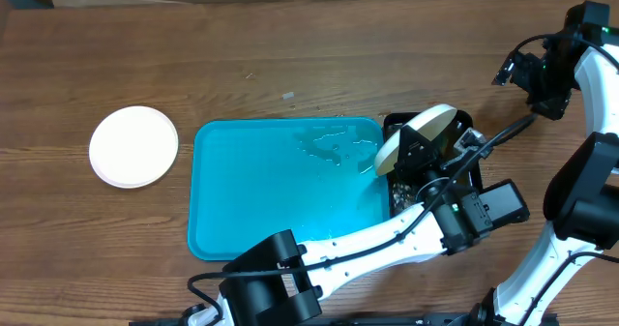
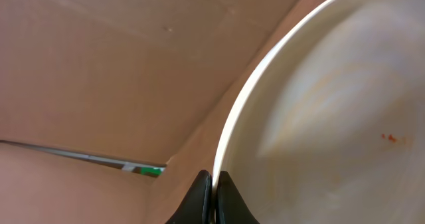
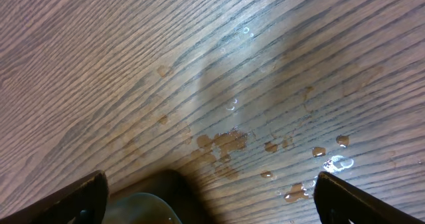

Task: Clean dirty plates on tray and stack at the side
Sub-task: 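Lift white plate with left gripper and tip it over black tray, then carry white plate left and stack it on the plate pile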

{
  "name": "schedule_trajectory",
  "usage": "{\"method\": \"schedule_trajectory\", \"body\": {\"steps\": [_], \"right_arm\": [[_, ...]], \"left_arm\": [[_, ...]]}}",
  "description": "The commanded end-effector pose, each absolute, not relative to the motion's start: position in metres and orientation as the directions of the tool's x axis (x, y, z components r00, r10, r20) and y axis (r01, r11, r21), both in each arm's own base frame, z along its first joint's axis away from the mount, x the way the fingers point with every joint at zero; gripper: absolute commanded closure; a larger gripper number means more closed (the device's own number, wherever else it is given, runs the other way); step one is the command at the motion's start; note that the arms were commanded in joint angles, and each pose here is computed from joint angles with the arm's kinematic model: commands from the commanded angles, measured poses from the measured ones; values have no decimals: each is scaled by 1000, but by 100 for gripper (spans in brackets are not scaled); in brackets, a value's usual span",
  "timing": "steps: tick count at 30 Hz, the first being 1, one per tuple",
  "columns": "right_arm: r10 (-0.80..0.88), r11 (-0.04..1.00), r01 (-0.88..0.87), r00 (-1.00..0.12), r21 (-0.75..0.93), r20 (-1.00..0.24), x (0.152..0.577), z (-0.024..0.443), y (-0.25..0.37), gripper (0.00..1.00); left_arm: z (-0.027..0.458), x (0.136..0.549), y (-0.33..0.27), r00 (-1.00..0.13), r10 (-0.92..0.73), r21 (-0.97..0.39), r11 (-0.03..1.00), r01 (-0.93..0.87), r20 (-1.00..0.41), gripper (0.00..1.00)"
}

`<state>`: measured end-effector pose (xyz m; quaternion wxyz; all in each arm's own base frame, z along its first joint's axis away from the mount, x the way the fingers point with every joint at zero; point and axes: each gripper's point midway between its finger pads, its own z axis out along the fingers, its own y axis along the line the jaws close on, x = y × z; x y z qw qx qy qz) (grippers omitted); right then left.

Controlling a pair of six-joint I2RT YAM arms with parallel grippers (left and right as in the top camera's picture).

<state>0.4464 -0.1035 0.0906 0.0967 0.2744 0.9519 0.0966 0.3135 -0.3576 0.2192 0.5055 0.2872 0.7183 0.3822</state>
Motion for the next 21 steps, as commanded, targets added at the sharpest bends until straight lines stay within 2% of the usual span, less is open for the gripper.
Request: {"method": "schedule_trajectory", "body": {"steps": [1, 3, 6, 11, 15, 18, 21], "right_arm": [[542, 832, 495, -822, 252, -175, 450, 109, -106, 0], [541, 832, 494, -822, 252, -175, 450, 109, -106, 0], [542, 832, 495, -822, 252, -175, 450, 109, -106, 0], [541, 832, 494, -822, 252, -175, 450, 109, -106, 0], [541, 832, 494, -822, 252, -175, 450, 109, -106, 0], [542, 832, 495, -822, 252, -175, 450, 109, -106, 0], [542, 832, 495, -822, 252, -175, 450, 109, -106, 0]], "left_arm": [[240, 318, -354, -329, 757, 789, 612, 55, -564, 96], [244, 318, -356, -340, 709, 715, 687, 133, -618, 96], [263, 319, -350, -386, 582, 530, 812, 243, -715, 96], [296, 339, -295, -566, 285, 131, 946, 297, -774, 96], [291, 363, -206, -750, 40, -103, 984, 143, -660, 96], [268, 375, -128, -844, -145, -180, 982, -59, -516, 96], [240, 377, -51, -861, -331, -216, 940, -265, -386, 96]]}}
